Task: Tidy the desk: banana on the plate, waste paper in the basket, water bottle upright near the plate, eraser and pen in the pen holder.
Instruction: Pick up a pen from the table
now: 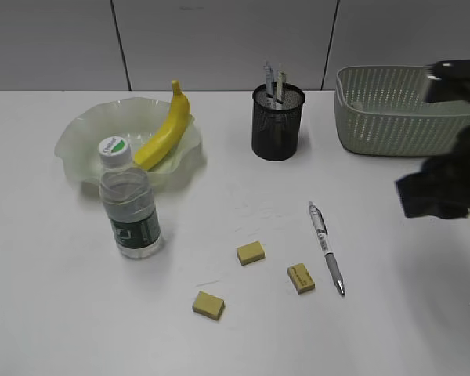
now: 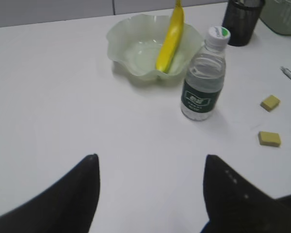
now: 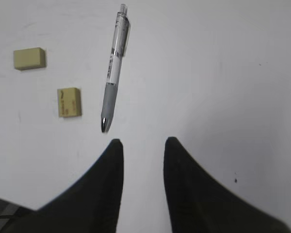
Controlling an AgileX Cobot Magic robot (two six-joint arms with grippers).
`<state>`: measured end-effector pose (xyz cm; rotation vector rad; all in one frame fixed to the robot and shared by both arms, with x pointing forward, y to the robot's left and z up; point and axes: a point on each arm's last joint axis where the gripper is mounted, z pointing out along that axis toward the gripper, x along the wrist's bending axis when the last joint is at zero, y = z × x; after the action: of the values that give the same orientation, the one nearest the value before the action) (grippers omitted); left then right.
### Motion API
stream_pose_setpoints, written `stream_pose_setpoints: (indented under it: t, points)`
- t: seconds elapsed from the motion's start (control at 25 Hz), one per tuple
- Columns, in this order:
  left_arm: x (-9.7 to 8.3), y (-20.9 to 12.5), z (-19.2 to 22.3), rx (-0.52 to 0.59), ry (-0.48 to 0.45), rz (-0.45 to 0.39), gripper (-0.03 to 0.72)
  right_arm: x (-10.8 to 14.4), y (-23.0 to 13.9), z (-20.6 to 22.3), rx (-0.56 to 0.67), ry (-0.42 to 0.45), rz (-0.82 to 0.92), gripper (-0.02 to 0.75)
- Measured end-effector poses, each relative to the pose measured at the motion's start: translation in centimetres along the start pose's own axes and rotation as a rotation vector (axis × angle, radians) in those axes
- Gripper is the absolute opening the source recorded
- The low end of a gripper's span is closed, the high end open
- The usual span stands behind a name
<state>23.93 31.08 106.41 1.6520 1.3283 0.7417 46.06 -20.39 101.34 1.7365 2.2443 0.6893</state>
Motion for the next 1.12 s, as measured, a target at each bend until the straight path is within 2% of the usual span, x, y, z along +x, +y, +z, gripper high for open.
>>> stream_pose_setpoints:
  t: [0.12,0.2,0.36,0.56,0.68,0.8,0.84,0.92,1.04,1.12]
  points:
    - [0.0,-0.4,-0.7,-0.045,0.072,-0.040,0.499,0.8,3.5,5.5,0.101,-0.008,-0.011,0.267]
    - [0.0,-0.4,-0.7,-0.051,0.109,-0.057,0.499,1.5,5.8,8.3,0.128,-0.005,-0.023,0.332]
    - [0.0,-0.4,-0.7,-0.052,0.120,-0.062,0.499,2.6,8.2,13.4,0.235,-0.004,-0.028,0.452]
    - [0.0,-0.4,-0.7,-0.052,0.121,-0.063,0.499,2.8,8.8,17.5,0.340,-0.013,-0.022,0.473]
    - [0.0,-0.4,-0.7,-0.052,0.121,-0.063,0.499,2.7,7.9,19.1,0.393,-0.021,-0.018,0.447]
    - [0.0,-0.4,-0.7,-0.052,0.121,-0.063,0.498,2.5,7.4,20.0,0.419,-0.026,-0.016,0.375]
    - [0.0,-0.4,-0.7,-0.052,0.121,-0.063,0.498,2.5,7.3,20.1,0.421,-0.027,-0.017,0.323]
    - [0.0,-0.4,-0.7,-0.052,0.121,-0.063,0.498,2.5,7.4,20.1,0.420,-0.027,-0.017,0.161]
    - [0.0,-0.4,-0.7,-0.052,0.121,-0.063,0.498,2.6,8.1,19.3,0.370,-0.025,-0.023,0.153]
    - [0.0,-0.4,-0.7,-0.052,0.121,-0.063,0.498,2.9,9.5,17.3,0.250,-0.009,-0.027,0.153]
